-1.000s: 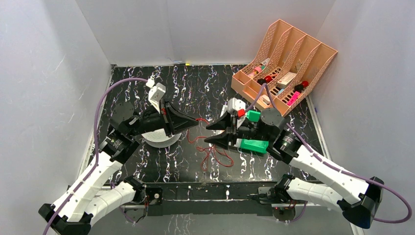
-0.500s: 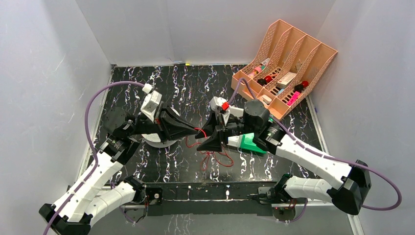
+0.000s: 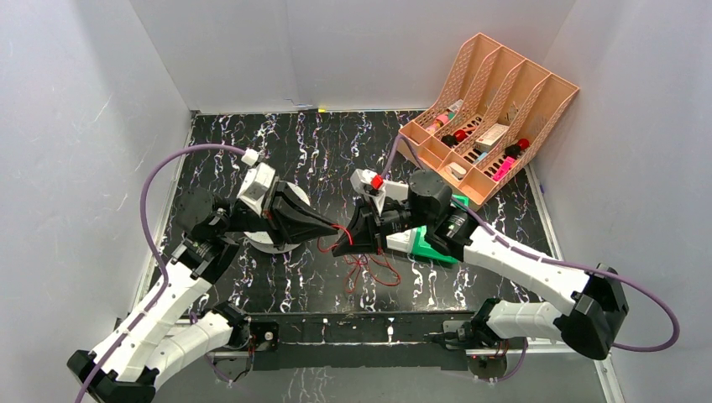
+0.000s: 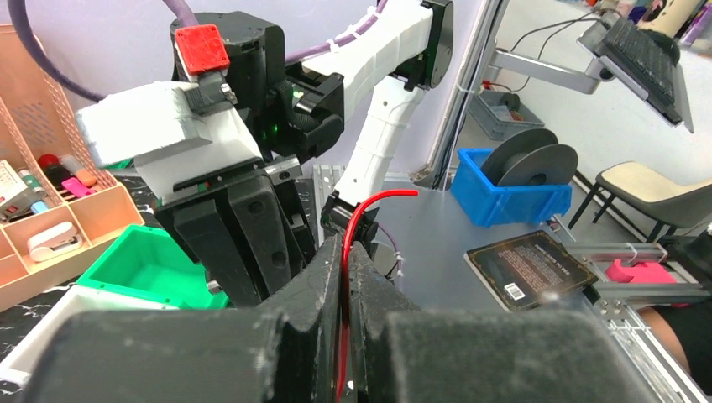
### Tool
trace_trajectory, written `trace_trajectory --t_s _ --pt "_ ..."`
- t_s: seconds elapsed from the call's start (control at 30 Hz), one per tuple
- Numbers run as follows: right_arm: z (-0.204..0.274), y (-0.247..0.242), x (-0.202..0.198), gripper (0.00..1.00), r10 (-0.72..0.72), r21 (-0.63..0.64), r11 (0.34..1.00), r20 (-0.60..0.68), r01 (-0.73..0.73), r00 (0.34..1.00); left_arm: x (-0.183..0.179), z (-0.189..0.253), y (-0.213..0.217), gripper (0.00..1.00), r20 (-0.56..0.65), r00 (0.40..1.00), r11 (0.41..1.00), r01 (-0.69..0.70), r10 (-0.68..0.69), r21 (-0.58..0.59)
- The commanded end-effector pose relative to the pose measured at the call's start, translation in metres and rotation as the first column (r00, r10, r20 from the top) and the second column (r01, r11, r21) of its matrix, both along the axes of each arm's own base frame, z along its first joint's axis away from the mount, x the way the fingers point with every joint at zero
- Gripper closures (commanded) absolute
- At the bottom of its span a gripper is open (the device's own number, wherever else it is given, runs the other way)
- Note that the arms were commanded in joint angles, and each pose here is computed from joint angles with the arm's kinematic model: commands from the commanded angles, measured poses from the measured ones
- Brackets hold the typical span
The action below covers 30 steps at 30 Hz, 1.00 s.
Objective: Wrap the cables
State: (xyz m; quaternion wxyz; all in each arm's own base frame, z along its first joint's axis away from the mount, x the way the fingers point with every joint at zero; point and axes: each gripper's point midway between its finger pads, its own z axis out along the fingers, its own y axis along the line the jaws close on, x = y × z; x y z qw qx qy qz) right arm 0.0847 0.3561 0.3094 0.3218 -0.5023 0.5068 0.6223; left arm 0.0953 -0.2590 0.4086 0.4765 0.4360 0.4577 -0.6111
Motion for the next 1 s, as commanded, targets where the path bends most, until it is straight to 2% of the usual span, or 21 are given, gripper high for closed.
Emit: trace_trajectory --t_s 0.0,0.07,0.1,0.23,0.33,0.43,0.7,0.9,0.97 --pt "0.030 -0.005 0.019 1.00 -0.159 0.070 0.986 0.128 0.151 0.979 -0.012 -0.001 0.008 1.00 0.097 0.995 1.000 0.002 -0.002 -0.001" --pt "0.026 -0.009 0.035 1.00 -0.257 0.048 0.966 0.159 0.253 0.953 -0.010 -0.004 0.010 0.98 0.096 0.995 0.999 -0.030 0.029 0.014" --pt "0.023 -0.011 0.046 1.00 -0.319 0.037 0.947 0.182 0.318 0.930 -0.010 -0.007 0.011 0.93 0.096 0.995 0.999 -0.042 0.039 0.022" --pt "0.013 -0.028 0.086 1.00 -0.508 -0.012 0.846 0.288 0.534 0.812 -0.010 -0.015 0.018 0.66 0.107 0.990 0.994 -0.100 0.095 0.041" --pt "0.012 -0.040 0.106 1.00 -0.582 -0.009 0.778 0.366 0.628 0.726 -0.007 -0.022 0.023 0.46 0.107 0.983 0.986 -0.156 0.149 0.056" --pt "0.013 -0.052 0.124 1.00 -0.621 0.006 0.720 0.452 0.694 0.640 0.002 -0.027 0.029 0.31 0.106 0.965 0.966 -0.247 0.238 0.078" --pt "0.005 -0.079 0.163 1.00 -0.654 0.025 0.565 0.623 0.825 0.429 0.038 -0.049 0.044 0.12 0.000 0.883 0.871 -0.463 0.469 0.166" --pt "0.011 -0.080 0.173 1.00 -0.658 0.126 0.466 0.711 0.876 0.248 0.054 -0.065 0.034 0.07 -0.176 0.846 0.850 -0.446 0.503 0.280" --pt "0.013 -0.076 0.169 1.00 -0.645 0.178 0.461 0.740 0.869 0.191 0.060 -0.068 0.031 0.03 -0.235 0.823 0.844 -0.446 0.517 0.298"
